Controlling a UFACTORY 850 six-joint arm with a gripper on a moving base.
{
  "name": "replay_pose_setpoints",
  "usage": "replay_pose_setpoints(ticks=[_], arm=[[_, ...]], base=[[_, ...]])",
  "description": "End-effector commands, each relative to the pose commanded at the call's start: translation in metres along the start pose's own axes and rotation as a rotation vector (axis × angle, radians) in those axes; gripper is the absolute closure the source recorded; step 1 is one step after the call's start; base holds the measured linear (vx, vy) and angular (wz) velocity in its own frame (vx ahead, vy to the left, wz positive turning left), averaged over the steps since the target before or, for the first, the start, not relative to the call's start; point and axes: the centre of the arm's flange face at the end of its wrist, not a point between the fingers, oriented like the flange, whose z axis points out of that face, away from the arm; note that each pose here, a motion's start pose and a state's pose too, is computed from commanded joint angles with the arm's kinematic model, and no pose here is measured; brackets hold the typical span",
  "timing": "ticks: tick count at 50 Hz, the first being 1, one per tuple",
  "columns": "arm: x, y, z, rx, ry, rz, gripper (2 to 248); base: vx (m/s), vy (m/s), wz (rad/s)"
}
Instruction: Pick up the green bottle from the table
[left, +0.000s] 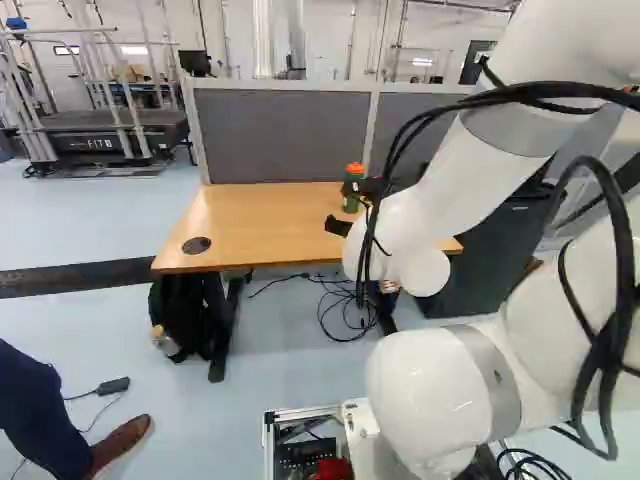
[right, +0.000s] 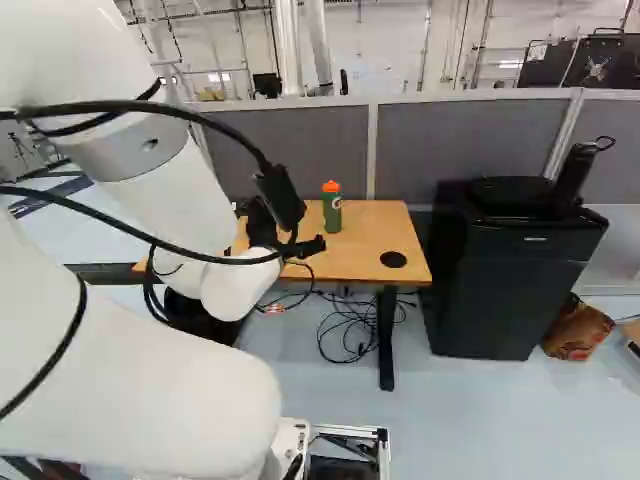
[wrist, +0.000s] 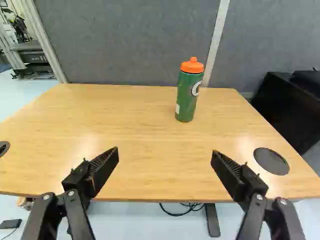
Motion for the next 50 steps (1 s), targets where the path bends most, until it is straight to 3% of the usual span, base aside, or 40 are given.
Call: replay_pose_setpoints(ticks=[50], arm=[[0.038, 0.005, 0.087, -0.012, -0.021, 0.004, 3]], base=[[0.000, 0.000, 0.000]])
